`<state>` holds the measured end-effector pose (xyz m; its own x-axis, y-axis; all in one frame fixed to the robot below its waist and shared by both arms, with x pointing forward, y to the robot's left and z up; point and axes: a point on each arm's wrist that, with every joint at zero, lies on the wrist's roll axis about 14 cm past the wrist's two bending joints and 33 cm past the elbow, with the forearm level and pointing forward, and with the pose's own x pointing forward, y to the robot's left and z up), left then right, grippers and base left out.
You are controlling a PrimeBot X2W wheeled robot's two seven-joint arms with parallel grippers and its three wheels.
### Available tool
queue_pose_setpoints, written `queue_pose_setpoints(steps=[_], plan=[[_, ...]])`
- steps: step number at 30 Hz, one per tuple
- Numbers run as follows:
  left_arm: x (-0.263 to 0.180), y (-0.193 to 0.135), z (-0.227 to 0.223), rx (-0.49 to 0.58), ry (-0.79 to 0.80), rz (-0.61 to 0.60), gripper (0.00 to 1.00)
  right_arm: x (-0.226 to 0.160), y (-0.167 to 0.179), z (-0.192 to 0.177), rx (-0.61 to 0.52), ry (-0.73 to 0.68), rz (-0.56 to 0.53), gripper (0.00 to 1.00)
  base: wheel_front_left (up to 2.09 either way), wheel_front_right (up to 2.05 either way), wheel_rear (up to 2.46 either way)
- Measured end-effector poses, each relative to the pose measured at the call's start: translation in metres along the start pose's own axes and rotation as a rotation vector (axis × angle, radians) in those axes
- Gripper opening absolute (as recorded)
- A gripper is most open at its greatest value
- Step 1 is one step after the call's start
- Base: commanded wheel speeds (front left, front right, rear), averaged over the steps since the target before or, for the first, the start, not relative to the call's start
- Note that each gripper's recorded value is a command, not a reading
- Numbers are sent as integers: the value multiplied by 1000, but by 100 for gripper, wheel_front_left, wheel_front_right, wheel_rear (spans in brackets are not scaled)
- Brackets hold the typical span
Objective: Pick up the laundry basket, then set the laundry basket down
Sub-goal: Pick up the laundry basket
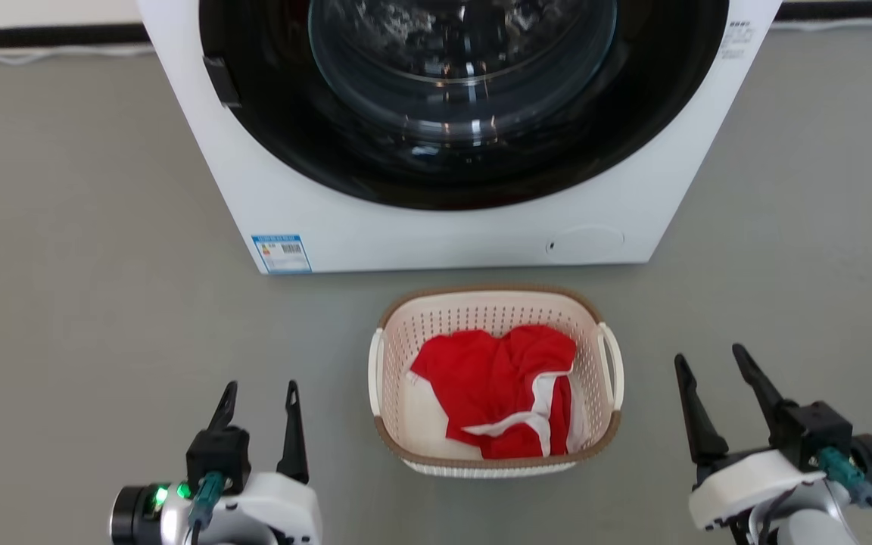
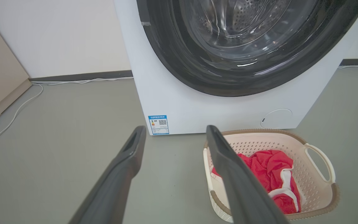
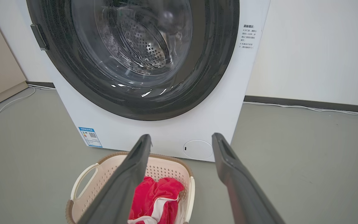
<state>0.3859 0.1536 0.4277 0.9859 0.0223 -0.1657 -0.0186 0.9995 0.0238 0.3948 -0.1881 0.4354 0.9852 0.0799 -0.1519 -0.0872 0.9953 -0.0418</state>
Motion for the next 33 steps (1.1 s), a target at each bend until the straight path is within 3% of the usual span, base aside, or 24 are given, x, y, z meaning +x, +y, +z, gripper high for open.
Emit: queue_pose_setpoints(steps=[19, 33], plan=[[67, -43, -83, -42, 262, -123, 100, 63, -19, -73, 41, 208, -57, 100, 0, 0, 0], [121, -75, -159, -67, 449, -203, 100, 120, -29, -142, -11, 353, -46, 100, 0, 0, 0]])
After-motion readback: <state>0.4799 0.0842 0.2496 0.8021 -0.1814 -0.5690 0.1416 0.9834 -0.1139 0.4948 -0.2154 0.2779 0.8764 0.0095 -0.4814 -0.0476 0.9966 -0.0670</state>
